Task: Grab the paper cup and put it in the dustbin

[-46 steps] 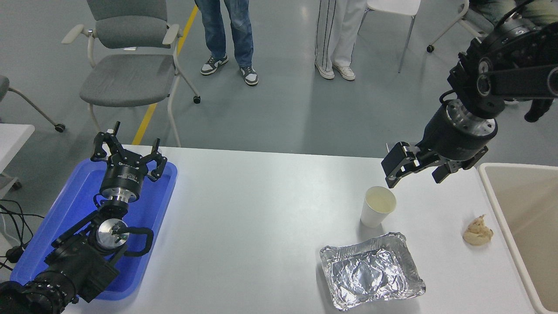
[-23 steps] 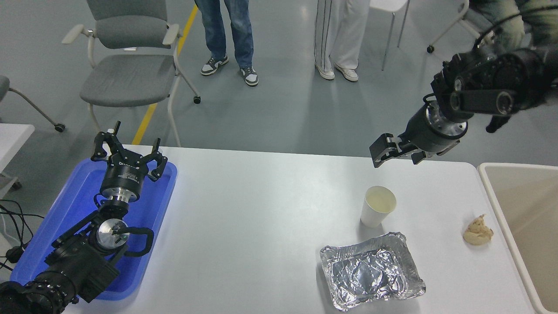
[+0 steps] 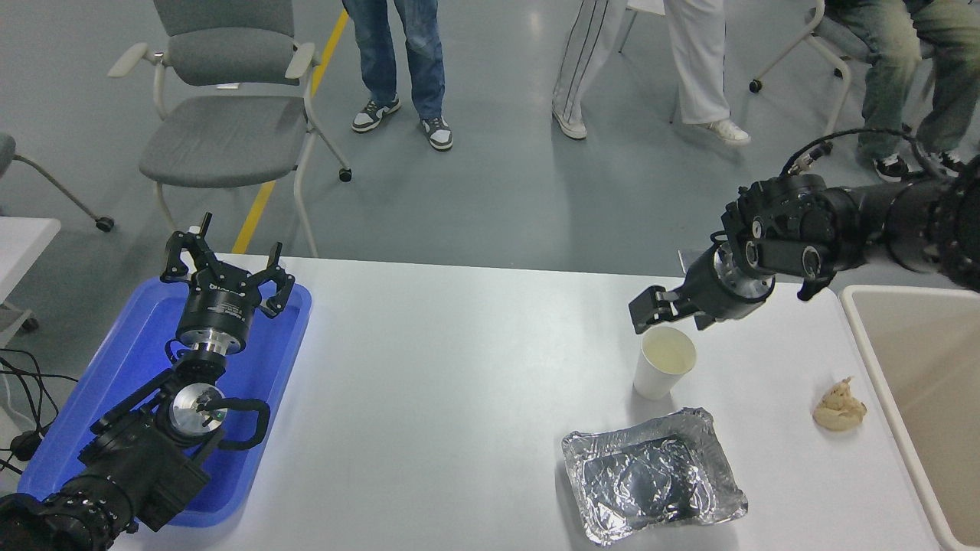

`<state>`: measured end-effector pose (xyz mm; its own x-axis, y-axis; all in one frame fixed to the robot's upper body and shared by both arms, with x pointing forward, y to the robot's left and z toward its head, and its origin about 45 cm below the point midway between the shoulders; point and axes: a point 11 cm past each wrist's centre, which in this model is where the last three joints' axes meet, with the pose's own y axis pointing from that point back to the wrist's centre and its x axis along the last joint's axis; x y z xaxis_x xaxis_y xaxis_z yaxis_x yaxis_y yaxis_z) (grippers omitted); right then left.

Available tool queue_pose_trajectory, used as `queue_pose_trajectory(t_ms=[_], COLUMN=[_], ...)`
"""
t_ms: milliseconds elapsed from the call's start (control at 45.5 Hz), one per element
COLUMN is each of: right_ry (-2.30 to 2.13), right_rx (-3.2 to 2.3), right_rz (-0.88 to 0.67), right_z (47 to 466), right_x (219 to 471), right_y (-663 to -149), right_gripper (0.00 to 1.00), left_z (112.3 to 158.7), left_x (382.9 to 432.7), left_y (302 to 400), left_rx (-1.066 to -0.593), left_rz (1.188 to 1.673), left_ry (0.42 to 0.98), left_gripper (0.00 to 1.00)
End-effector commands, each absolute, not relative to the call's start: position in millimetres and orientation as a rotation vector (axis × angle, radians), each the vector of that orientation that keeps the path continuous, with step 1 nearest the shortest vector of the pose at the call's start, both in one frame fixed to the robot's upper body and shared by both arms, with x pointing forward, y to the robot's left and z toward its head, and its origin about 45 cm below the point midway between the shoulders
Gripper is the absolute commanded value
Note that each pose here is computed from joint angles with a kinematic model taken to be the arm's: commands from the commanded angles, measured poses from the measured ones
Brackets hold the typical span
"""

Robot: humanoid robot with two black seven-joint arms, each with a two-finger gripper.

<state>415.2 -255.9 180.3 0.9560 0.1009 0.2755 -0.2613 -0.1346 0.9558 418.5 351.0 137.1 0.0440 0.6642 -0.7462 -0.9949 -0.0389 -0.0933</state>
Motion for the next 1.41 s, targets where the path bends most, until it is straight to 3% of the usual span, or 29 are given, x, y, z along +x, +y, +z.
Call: queue_pose_trajectory(t_ms=[0,462,857,1099,1187,1253,1385], right_ry=[-0.176,-0.200,-0.209,-0.221,-0.215,-0.212,-0.195], right_rx=[1.682,1.640,1.609,1.596,1.598,1.600,1.615], right_rz=[0.328,0.338,0.359,0.357,0.351,0.346,0.326], right_z=[150.9,138.4,122.6,119.7,118.7,118.6,115.0], right_x=[414.6,412.4,408.5,406.8,405.2,404.4,398.5], right_y=[-265.7,-286.7,-296.0,-298.5,-298.2,-297.8,-294.4], right_gripper=[0.94,0.94,0.86,0.45,0.37,0.25,0.14], left_z=[137.4,137.1,136.7,136.7,136.9,136.7,137.3], left_x=[418.4,418.5,417.9,417.9,418.0,417.9,418.5], left_y=[351.6,350.8,351.7,351.7,352.0,351.7,351.0], left_rx=[-0.741,-0.741,-0.740,-0.740,-0.742,-0.740,-0.743], left_rz=[1.464,1.463,1.465,1.465,1.465,1.465,1.463], left_ry=[0.577,0.578,0.578,0.578,0.578,0.578,0.578], left_gripper=[1.00,1.00,1.00,1.00,1.00,1.00,1.00])
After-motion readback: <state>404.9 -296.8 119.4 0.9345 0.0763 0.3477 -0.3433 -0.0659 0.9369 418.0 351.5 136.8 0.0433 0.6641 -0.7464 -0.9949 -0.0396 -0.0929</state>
